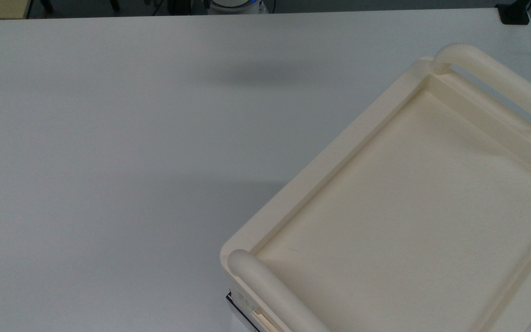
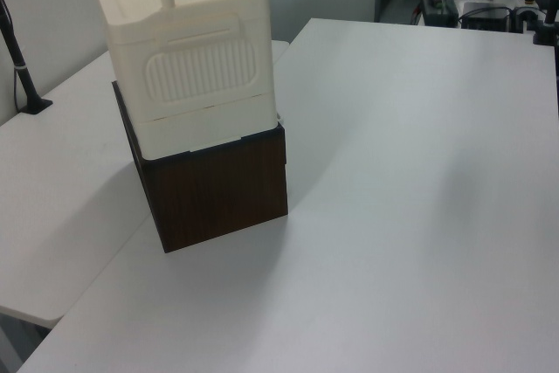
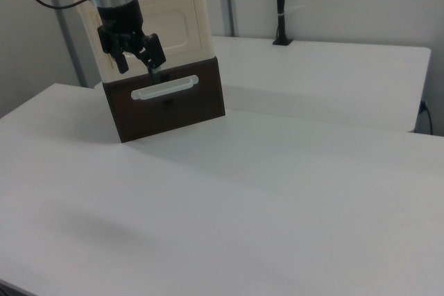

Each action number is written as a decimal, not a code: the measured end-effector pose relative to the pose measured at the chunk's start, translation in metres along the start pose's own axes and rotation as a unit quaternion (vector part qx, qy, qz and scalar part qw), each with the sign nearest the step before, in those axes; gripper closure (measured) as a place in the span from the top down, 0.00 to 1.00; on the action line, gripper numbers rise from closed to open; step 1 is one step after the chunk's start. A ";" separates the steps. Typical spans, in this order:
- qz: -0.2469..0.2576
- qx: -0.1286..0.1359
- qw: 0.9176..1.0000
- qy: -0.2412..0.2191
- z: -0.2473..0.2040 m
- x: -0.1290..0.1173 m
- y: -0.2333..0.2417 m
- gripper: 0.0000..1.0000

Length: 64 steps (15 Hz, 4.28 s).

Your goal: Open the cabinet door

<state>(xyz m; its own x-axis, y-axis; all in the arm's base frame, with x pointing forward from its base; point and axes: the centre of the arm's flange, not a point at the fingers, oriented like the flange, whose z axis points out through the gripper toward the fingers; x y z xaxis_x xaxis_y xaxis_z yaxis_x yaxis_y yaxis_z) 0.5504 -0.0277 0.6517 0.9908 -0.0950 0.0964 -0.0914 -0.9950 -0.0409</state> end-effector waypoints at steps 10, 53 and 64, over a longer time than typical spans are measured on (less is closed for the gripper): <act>-0.004 0.000 1.000 0.000 0.000 0.000 -0.001 1.00; -0.293 0.139 0.902 0.284 0.024 0.080 -0.212 0.35; -0.295 0.141 0.899 0.293 0.045 0.088 -0.226 0.20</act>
<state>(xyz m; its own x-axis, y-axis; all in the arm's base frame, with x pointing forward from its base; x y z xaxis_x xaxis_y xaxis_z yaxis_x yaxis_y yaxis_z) 0.6624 0.1903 0.6246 0.6285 0.3645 0.6871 0.5435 -0.8377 -0.0527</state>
